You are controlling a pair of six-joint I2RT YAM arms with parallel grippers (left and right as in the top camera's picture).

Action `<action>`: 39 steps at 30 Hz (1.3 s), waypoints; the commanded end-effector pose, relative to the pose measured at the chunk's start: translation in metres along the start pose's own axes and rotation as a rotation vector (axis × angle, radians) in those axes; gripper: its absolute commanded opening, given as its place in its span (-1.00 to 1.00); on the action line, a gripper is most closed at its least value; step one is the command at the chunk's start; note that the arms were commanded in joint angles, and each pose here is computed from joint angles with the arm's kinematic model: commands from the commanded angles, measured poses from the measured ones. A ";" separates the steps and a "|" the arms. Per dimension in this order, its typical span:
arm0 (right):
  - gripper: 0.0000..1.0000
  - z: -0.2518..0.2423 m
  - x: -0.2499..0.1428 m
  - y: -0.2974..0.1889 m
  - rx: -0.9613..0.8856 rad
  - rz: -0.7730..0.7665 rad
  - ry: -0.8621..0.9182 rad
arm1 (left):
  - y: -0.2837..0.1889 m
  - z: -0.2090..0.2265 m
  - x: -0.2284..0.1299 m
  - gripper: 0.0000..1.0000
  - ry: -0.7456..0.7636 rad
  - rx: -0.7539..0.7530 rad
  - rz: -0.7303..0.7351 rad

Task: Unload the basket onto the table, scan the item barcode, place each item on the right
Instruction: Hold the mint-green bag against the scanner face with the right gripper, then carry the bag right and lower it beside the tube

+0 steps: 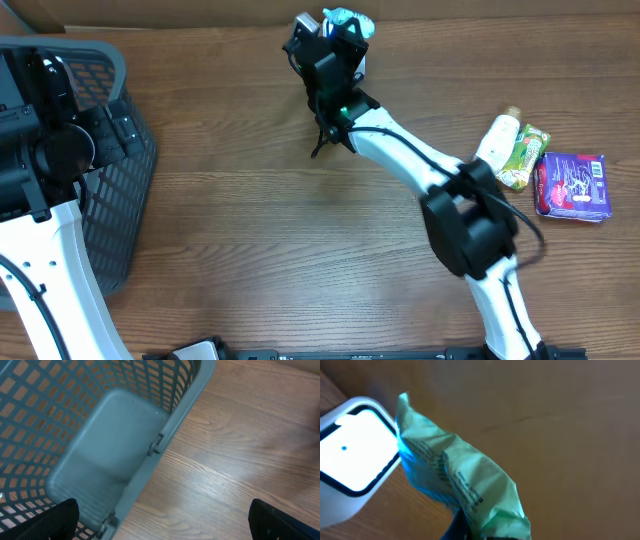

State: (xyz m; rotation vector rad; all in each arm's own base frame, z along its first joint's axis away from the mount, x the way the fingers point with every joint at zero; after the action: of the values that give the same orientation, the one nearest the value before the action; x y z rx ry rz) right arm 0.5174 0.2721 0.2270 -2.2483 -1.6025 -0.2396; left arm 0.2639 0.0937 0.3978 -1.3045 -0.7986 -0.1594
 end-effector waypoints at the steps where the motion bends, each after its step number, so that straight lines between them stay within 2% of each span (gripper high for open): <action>1: -0.93 -0.101 0.011 -0.064 -0.005 -0.054 0.425 | -0.003 0.000 0.003 0.99 -0.014 -0.005 -0.016; 4: -0.93 -0.106 -0.004 -0.092 0.208 -0.031 0.601 | -0.003 0.000 0.003 0.99 -0.014 -0.005 -0.016; 7: -0.93 -0.115 -0.033 -0.111 0.407 0.086 0.874 | -0.003 0.000 0.003 0.99 -0.014 -0.005 -0.016; 11: -0.93 -0.126 -0.092 -0.118 0.550 0.399 1.225 | -0.003 0.000 0.003 0.99 -0.014 -0.005 -0.016; 13: -0.93 -0.126 -0.123 -0.114 0.555 0.573 1.324 | -0.004 0.000 0.003 0.99 -0.014 -0.005 -0.016; 17: -0.93 -0.114 -0.188 -0.098 0.538 0.897 1.424 | -0.004 0.000 0.003 0.99 -0.014 -0.005 -0.016; 22: -0.93 -0.089 -0.259 -0.075 0.433 1.121 1.466 | -0.003 0.000 0.003 0.99 -0.014 -0.005 -0.016; 26: -0.92 -0.063 -0.299 -0.066 0.382 1.216 1.477 | -0.003 0.000 0.003 0.98 -0.014 -0.005 -0.016; 27: -0.87 -0.059 -0.304 -0.065 0.375 1.230 1.477 | -0.003 0.000 0.003 0.99 -0.014 -0.005 -0.016; 28: -0.70 -0.054 -0.311 -0.064 0.368 1.246 1.478 | -0.003 0.000 0.003 0.99 -0.014 -0.005 -0.016; 33: 0.40 -0.055 -0.329 -0.063 0.345 1.277 1.486 | -0.004 0.000 0.003 0.99 -0.014 -0.005 -0.016; 37: 0.91 -0.075 -0.324 -0.062 0.380 1.189 1.460 | -0.003 0.000 0.003 0.99 -0.014 -0.005 -0.016; 38: 1.00 -0.081 -0.321 -0.064 0.390 1.160 1.453 | -0.003 0.000 0.003 0.99 -0.014 -0.005 -0.016; 39: 1.00 -0.088 -0.317 -0.066 0.400 1.129 1.453 | -0.004 0.000 0.003 0.98 -0.014 -0.005 -0.016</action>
State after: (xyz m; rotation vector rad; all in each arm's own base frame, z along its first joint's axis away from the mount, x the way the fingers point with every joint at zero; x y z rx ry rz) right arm 0.3510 -0.0215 0.1747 -1.5387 0.4850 -0.7934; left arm 0.2640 0.0937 0.3979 -1.3043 -0.7992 -0.1599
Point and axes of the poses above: each gripper's point midway between its finger pads, its own y axis out along the fingers, its own z axis along the line the jaws close on, x = y × z, the point moved 6 cm from there along -y, back along the fingers
